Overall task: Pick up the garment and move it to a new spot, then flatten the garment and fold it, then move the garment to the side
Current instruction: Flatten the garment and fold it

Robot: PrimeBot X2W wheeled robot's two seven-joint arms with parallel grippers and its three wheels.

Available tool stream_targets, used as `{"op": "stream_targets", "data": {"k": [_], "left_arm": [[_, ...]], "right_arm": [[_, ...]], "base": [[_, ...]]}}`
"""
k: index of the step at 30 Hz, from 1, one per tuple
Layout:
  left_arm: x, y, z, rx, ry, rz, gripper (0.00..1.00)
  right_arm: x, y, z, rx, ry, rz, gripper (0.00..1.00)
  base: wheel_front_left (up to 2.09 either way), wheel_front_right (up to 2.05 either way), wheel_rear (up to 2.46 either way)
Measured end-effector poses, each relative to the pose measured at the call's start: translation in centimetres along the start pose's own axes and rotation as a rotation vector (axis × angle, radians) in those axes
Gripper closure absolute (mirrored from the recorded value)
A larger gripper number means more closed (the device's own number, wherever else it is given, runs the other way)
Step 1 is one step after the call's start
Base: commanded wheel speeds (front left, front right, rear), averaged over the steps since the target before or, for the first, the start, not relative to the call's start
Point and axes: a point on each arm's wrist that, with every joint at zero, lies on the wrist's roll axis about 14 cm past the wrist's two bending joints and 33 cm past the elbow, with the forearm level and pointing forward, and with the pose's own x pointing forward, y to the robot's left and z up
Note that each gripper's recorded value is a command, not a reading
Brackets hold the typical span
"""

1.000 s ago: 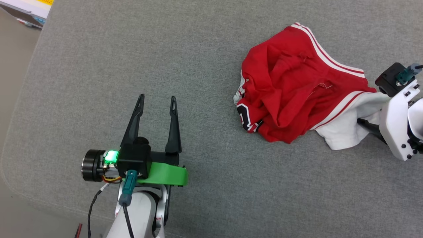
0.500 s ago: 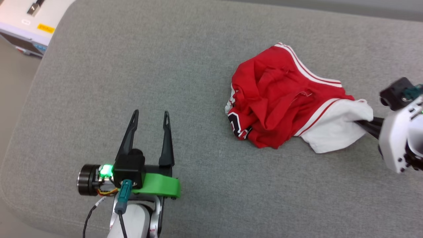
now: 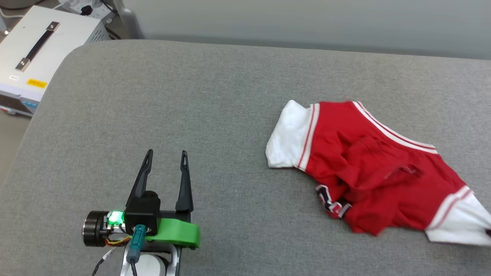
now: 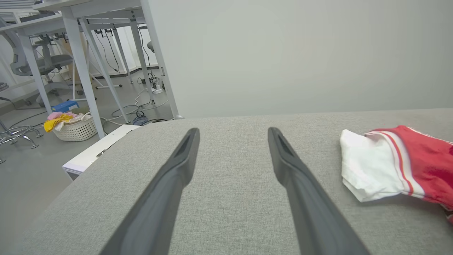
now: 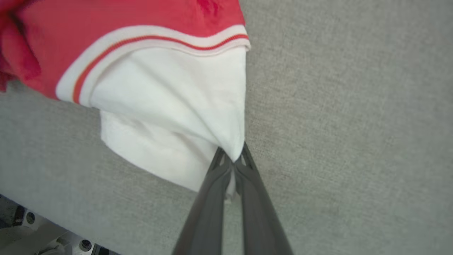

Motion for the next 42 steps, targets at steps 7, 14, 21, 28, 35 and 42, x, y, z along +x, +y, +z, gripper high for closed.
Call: {"op": "stream_targets", "data": {"k": [7, 14, 21, 28, 35, 42], "left_arm": [[-0.1, -0.1, 0.4, -0.002, -0.011, -0.006, 0.0], [-0.6, 0.3, 0.4, 0.005, -0.008, -0.003, 0.0], [-0.5, -0.2, 1.6, 0.012, -0.048, -0.036, 0.0], [1.2, -1.1, 4.5, 0.046, -0.147, -0.123, 0.0], [5.4, -2.9, 8.9, 0.077, -0.283, -0.262, 0.0], [11.0, -6.3, 9.3, 0.142, -0.256, -0.433, 0.0]], "right_arm": [[-0.3, -1.4, -5.8, 0.122, 0.097, -0.07, 1.0], [-1.3, -2.5, -0.7, 0.088, -0.196, -0.128, 0.0], [-6.1, -3.5, 7.4, -0.003, -0.58, -0.196, 0.0], [-11.2, -1.2, 14.1, -0.059, -0.992, -0.254, 0.0], [-11.5, 4.0, 14.5, -0.018, -1.167, -0.26, 0.0], [-10.2, 6.7, 14.3, -0.014, -1.172, -0.246, 0.0]], "base": [[0.0, 0.0, 0.0], [0.0, 0.0, 0.0], [0.0, 0.0, 0.0], [0.0, 0.0, 0.0], [0.0, 0.0, 0.0], [0.0, 0.0, 0.0]]}}
